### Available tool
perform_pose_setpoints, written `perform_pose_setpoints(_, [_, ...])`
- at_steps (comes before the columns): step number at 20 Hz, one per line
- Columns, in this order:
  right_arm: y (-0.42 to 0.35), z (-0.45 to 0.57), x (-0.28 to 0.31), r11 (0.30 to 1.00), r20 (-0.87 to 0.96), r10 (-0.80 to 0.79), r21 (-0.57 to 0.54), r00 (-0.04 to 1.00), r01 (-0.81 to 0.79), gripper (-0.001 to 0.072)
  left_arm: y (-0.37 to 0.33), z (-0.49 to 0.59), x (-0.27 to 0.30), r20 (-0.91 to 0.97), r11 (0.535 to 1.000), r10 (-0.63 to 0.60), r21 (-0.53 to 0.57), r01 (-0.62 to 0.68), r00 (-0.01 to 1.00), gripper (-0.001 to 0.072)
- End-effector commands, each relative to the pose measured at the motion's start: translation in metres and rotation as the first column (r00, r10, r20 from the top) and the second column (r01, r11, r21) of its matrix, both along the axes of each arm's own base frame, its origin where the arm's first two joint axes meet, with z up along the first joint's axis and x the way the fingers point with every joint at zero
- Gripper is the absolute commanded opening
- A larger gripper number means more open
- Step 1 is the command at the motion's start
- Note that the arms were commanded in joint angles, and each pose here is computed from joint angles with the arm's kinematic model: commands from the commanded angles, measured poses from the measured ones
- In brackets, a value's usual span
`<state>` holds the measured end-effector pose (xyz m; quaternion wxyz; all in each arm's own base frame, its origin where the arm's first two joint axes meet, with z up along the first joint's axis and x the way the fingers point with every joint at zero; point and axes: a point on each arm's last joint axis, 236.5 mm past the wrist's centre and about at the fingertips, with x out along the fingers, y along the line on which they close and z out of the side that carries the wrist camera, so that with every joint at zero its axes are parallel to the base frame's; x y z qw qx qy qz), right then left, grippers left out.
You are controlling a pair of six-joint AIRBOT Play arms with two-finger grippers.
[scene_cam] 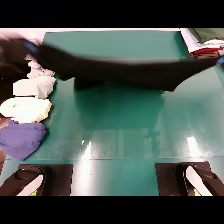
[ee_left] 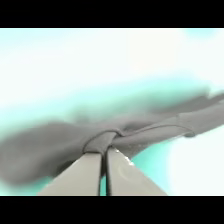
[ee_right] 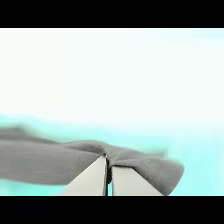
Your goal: Fold the shirts.
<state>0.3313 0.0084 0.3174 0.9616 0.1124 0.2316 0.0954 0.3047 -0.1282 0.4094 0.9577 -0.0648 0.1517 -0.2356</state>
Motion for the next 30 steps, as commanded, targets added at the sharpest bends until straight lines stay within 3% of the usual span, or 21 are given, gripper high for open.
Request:
perform_pose_setpoints(1, [0.007,0.114,-0.067,0.986,0.227,-0.047,-0.148,0.973,0.082,0.0015,0.033,0.150,-0.099,0.404,0.996,0.080,-0.056,-0.063,0.911,0.0025])
perform_pose_setpoints(4, [-0.002,0.149,-0.096,0.966,0.267,-0.106,-0.200,0.958,0.163,0.0014,0.045,0.189,-0.120,0.527,0.991,0.131,-0.105,-0.089,0.840,0.0025])
perform_pose_setpoints(8, [-0.004,0.147,-0.081,0.971,0.190,-0.089,-0.200,0.978,0.127,0.0014,0.039,0.158,-0.068,0.425,0.992,0.124,-0.066,-0.107,0.897,0.0025])
perform_pose_setpoints(13, [-0.034,0.038,0.003,0.992,-0.151,-0.089,-0.108,0.985,0.073,0.0014,0.009,-0.009,0.066,-0.063,0.994,0.071,0.082,-0.065,0.996,0.0026])
perform_pose_setpoints(15, [-0.036,-0.028,0.042,0.997,-0.318,-0.055,-0.071,0.947,0.034,0.0014,-0.001,-0.093,0.107,-0.289,0.991,0.058,0.134,-0.019,0.956,0.0026])
perform_pose_setpoints(17, [-0.035,-0.096,0.071,0.999,-0.473,-0.025,-0.051,0.881,0.001,0.0014,-0.021,-0.170,0.132,-0.487,0.992,0.007,0.115,0.056,0.874,0.0026])
perform_pose_setpoints(20, [-0.028,-0.197,0.101,0.999,-0.667,0.020,-0.019,0.745,-0.044,0.0014,-0.036,-0.265,0.170,-0.652,0.992,-0.009,0.088,0.087,0.759,0.0026])
perform_pose_setpoints(23, [-0.031,-0.259,0.132,0.999,-0.738,0.038,0.012,0.674,-0.042,0.0014,-0.032,-0.342,0.204,-0.721,0.993,0.030,0.099,0.060,0.693,0.0026])
perform_pose_setpoints(30, [-0.042,-0.275,0.189,0.999,-0.699,0.030,0.005,0.715,-0.038,0.0014,-0.021,-0.389,0.245,-0.708,0.998,0.054,0.065,-0.011,0.704,0.0026])
